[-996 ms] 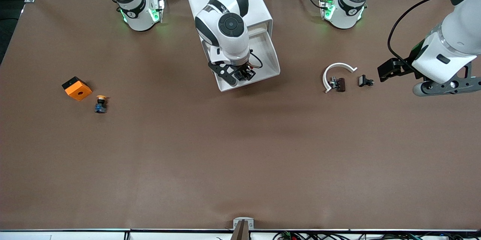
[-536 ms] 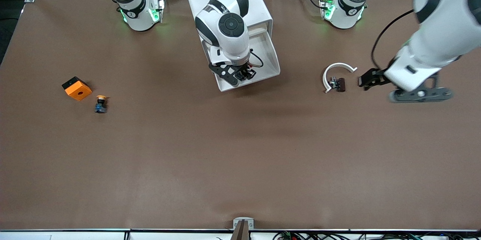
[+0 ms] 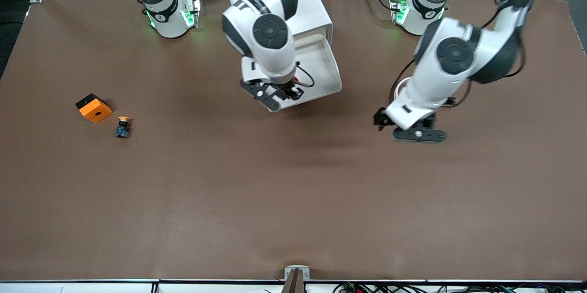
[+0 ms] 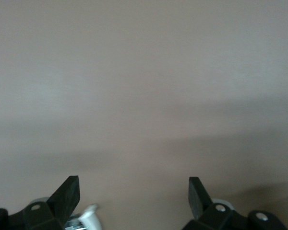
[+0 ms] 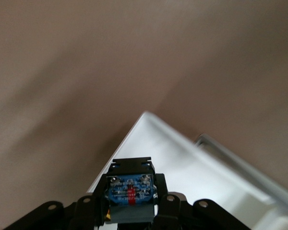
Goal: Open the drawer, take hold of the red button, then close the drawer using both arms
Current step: 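Carry the red button with the right gripper toward the orange block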
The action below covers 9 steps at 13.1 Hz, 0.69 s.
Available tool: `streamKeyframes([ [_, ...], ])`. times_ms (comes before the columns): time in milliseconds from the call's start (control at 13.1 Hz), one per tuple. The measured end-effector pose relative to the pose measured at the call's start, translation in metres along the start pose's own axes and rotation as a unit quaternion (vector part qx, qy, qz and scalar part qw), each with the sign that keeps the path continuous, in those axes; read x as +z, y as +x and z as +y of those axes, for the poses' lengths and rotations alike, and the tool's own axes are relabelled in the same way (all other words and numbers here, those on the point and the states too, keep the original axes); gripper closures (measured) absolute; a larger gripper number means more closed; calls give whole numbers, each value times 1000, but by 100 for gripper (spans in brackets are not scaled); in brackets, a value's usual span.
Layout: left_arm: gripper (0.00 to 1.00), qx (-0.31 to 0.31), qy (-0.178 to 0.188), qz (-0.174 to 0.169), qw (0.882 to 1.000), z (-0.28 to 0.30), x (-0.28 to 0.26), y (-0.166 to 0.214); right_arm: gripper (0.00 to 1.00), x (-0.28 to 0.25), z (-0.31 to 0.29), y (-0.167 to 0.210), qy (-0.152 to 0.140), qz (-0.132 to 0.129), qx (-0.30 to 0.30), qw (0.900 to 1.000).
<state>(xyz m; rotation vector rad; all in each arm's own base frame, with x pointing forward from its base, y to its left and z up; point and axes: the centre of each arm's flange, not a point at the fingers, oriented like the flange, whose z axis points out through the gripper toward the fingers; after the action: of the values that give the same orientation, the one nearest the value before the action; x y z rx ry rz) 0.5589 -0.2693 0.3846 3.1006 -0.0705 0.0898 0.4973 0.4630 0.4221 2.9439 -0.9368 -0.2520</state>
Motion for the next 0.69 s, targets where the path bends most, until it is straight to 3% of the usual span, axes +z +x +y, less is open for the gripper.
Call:
streamKeyframes([
  [306, 0, -47, -26, -2, 999, 93, 59, -24, 58, -53, 62, 111, -17, -29, -136, 990],
  [536, 0, -45, -36, -16, 998, 152, 91, -34, 58, -58, 119, 194, -13, -52, -261, 964],
  [689, 0, -46, -34, -27, 998, 171, 111, -40, 58, -39, 156, 238, -8, -47, -315, 948],
])
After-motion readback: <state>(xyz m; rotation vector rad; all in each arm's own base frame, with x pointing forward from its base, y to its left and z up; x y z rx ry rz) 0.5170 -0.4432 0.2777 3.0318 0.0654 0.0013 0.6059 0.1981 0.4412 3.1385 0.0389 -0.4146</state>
